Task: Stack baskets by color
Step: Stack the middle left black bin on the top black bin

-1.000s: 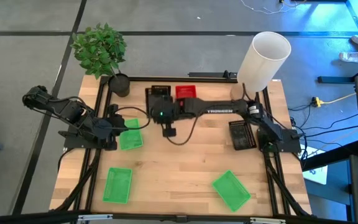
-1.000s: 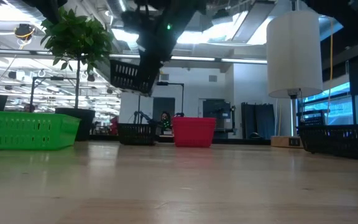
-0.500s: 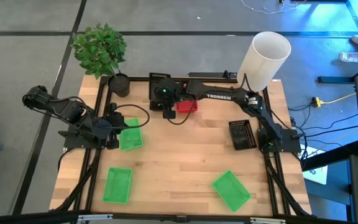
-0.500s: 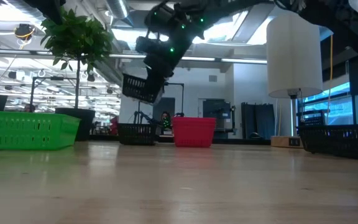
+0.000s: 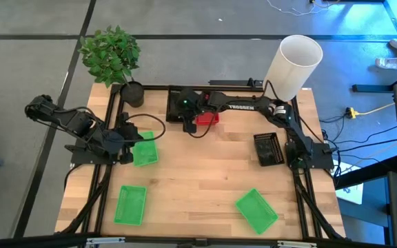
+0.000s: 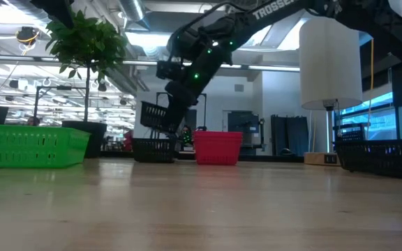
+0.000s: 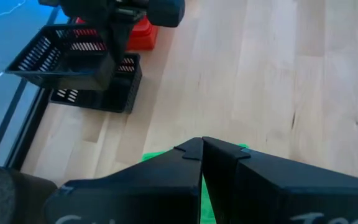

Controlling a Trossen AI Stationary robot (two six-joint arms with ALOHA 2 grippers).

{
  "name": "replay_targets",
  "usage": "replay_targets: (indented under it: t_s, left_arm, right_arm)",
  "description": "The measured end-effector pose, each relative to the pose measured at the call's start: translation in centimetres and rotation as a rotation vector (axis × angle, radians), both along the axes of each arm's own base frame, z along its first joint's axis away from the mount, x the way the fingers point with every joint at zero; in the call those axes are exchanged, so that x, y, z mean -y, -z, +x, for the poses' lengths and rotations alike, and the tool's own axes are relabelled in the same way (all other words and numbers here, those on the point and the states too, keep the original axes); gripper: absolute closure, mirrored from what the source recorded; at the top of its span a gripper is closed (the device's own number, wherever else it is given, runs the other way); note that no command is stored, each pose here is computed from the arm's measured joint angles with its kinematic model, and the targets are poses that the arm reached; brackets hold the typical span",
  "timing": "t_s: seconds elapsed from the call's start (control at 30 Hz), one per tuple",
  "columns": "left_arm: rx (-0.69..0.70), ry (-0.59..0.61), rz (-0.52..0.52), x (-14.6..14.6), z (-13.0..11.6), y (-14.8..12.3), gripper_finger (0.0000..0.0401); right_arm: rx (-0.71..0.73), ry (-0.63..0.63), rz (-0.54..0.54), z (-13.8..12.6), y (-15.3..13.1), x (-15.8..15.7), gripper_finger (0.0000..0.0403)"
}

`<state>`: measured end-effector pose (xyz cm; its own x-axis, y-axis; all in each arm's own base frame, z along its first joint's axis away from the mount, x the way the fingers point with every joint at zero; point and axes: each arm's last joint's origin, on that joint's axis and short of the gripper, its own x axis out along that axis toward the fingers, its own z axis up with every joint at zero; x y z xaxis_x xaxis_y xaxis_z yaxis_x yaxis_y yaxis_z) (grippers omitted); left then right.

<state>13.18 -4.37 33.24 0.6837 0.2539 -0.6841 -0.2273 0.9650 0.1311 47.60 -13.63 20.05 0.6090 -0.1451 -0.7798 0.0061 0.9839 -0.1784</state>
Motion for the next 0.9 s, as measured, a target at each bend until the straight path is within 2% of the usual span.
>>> replay_targets:
  t_s: [0.5, 0.73, 0.9]
  left_arm:
    - [0.001, -0.002, -0.002, 0.0, 0.0, 0.0, 0.0401]
    - [0.001, -0.002, -0.002, 0.0, -0.01, 0.0, 0.0401]
    - [0.006, -0.015, -0.02, 0.01, 0.0, 0.0, 0.0401]
  right_arm:
    - [0.01, -0.02, -0.019, -0.06, 0.64, 0.11, 0.0403]
    - [0.041, -0.049, 0.016, 0.12, 0.51, -0.01, 0.0403]
    - [0.045, -0.047, 0.015, 0.15, 0.49, 0.02, 0.039]
